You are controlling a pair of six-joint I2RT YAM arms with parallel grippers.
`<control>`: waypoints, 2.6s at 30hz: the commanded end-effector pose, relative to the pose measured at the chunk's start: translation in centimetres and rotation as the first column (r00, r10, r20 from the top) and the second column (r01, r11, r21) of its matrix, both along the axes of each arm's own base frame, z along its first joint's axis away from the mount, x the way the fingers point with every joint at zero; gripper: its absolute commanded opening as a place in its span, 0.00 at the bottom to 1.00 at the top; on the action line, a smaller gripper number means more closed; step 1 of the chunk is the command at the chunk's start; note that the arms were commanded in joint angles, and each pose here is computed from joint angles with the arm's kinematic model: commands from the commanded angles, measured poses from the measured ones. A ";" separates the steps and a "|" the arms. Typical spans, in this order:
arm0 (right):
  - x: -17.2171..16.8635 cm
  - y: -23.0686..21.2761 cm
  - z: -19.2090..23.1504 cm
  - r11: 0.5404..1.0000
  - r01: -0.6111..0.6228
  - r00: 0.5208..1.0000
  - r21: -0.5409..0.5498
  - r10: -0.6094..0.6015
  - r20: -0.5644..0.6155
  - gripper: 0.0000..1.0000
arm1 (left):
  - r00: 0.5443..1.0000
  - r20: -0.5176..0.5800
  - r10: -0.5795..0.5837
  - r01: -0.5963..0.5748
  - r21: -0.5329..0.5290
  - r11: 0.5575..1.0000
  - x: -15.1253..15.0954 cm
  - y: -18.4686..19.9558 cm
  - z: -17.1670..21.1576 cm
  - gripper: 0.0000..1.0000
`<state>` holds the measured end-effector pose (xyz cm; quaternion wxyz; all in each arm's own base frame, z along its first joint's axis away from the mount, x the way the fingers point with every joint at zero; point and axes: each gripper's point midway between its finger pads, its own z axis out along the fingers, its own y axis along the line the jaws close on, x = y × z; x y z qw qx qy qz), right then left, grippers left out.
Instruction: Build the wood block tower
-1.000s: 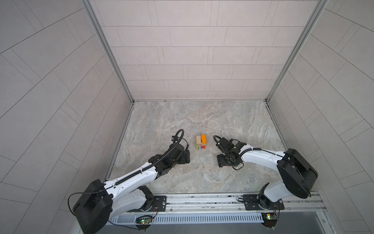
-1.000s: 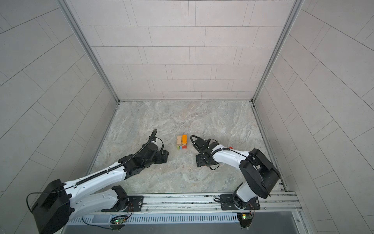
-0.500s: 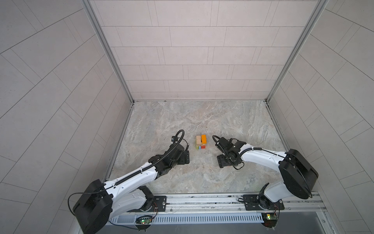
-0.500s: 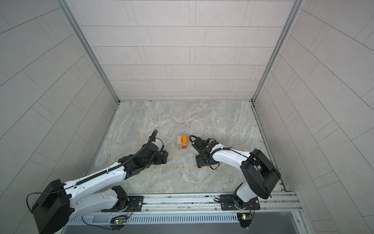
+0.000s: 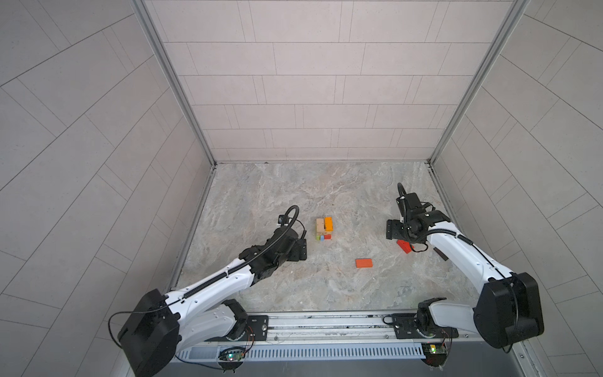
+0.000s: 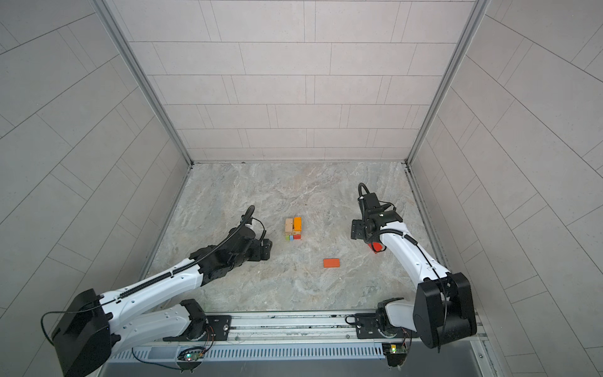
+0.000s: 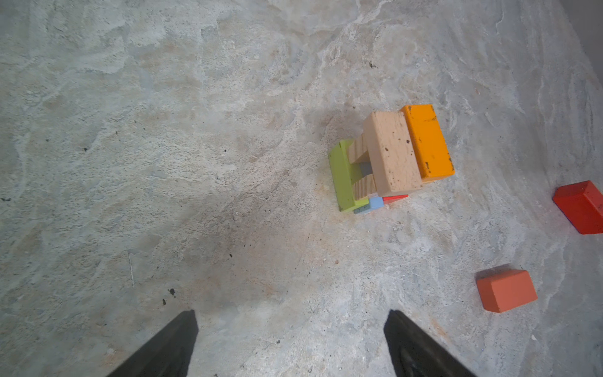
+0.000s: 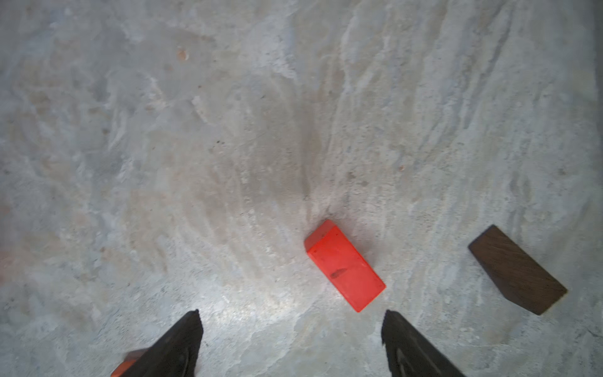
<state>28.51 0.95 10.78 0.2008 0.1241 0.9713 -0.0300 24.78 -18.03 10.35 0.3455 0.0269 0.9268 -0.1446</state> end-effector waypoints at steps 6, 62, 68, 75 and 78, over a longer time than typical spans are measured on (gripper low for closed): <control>0.2 -2.9 -1.7 0.995 0.092 0.994 0.031 -0.090 -0.064 0.88 | 1.000 -0.004 -0.015 0.015 -0.006 1.000 0.5 -0.9 -0.7 0.97; -1.2 -1.6 -6.4 0.794 0.492 0.865 0.358 -0.491 -0.098 0.98 | 1.000 -0.003 -0.011 0.011 -0.014 1.000 -0.1 -0.3 -1.6 0.97; -0.4 -1.4 -7.0 0.741 0.541 0.831 0.397 -0.544 -0.117 0.96 | 1.000 -0.002 -0.014 0.014 -0.024 1.000 -0.1 -0.4 -1.6 0.97; 0.5 -2.0 -7.0 0.749 0.544 0.829 0.378 -0.549 -0.107 0.88 | 1.000 -0.003 -0.014 0.014 -0.021 1.000 -0.2 -0.2 -1.8 0.97; 0.8 -1.8 -7.2 0.784 0.511 0.857 0.354 -0.497 -0.136 0.85 | 1.000 -0.002 -0.014 0.014 -0.017 1.000 -0.2 -0.2 -1.9 0.97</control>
